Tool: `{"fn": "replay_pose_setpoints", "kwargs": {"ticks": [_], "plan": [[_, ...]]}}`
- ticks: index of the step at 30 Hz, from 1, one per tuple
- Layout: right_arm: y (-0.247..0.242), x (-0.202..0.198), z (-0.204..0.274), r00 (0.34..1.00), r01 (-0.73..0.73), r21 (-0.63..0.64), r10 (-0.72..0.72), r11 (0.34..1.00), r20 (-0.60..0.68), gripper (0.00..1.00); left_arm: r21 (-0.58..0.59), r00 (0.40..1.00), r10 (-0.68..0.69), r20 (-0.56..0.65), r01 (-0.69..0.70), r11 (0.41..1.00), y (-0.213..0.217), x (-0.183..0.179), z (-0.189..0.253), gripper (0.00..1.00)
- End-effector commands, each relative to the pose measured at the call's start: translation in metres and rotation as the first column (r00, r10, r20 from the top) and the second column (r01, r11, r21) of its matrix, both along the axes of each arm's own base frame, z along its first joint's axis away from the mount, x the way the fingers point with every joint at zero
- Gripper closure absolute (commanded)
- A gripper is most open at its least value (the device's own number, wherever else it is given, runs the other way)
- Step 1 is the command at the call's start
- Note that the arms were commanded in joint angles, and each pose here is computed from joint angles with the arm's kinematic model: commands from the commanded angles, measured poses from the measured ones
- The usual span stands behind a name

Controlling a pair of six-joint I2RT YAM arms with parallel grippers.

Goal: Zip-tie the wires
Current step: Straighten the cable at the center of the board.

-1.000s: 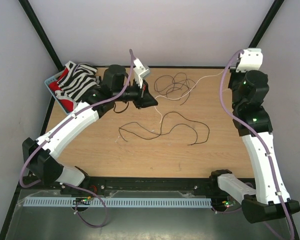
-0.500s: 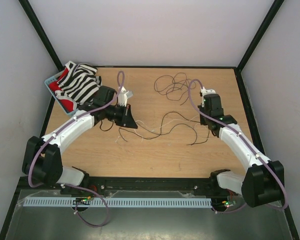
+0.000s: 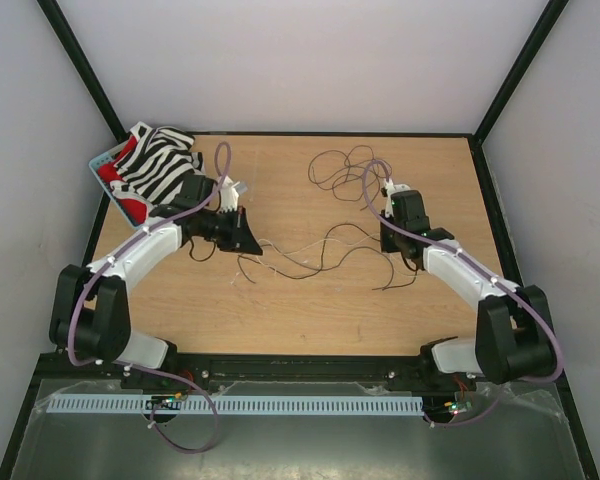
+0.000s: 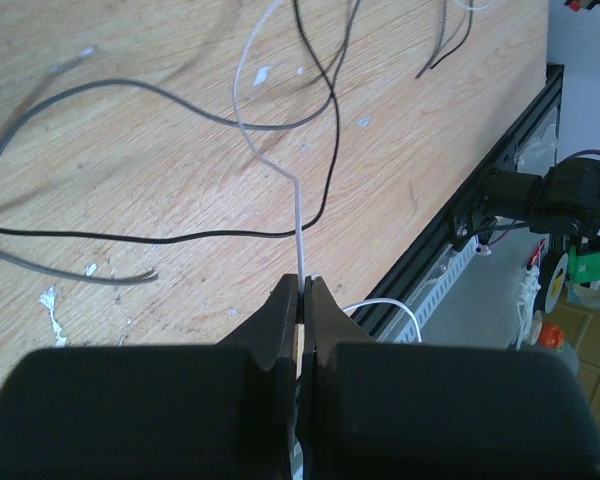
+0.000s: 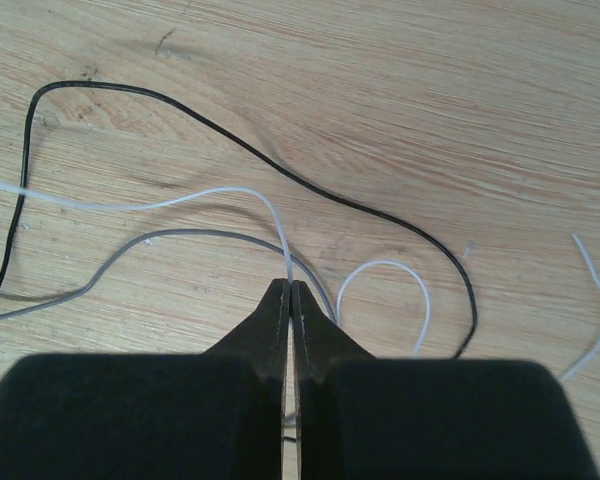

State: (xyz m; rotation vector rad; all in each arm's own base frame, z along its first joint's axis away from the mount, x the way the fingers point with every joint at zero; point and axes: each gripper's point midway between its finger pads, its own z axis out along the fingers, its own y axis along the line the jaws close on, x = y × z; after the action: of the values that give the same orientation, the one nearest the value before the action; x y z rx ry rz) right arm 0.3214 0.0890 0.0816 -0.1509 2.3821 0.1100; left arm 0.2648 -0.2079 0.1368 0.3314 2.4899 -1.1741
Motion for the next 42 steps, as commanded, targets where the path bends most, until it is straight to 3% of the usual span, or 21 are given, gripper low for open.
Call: {"fn": "replay_pose_setpoints", "kwargs": {"ticks": [1,10,22,31,42], "plan": [[0.016,0.011,-0.002,1.0,-0.018,0.055,0.017,0.998,0.013,0.92,0.024,0.995,0.027,-0.097,-0.025,0.999,0.01,-0.008,-0.023,0.99],[0.02,0.004,-0.043,0.995,-0.027,0.034,0.03,0.999,-0.096,0.89,0.117,0.98,0.158,-0.12,-0.144,0.983,0.041,0.009,-0.047,0.97],[0.018,0.008,-0.049,0.991,-0.035,0.0,0.035,0.999,-0.131,0.73,0.19,0.96,0.198,-0.196,-0.161,0.968,0.047,-0.001,-0.077,0.91],[0.015,0.024,0.008,0.999,-0.027,-0.009,0.027,1.0,-0.017,0.41,0.213,0.956,0.205,-0.209,-0.16,0.964,0.05,-0.003,-0.085,0.82],[0.003,0.045,0.075,0.994,0.02,-0.065,-0.012,0.998,0.113,0.08,0.26,0.949,0.231,-0.215,-0.172,0.95,0.056,-0.004,-0.096,0.72]]}}
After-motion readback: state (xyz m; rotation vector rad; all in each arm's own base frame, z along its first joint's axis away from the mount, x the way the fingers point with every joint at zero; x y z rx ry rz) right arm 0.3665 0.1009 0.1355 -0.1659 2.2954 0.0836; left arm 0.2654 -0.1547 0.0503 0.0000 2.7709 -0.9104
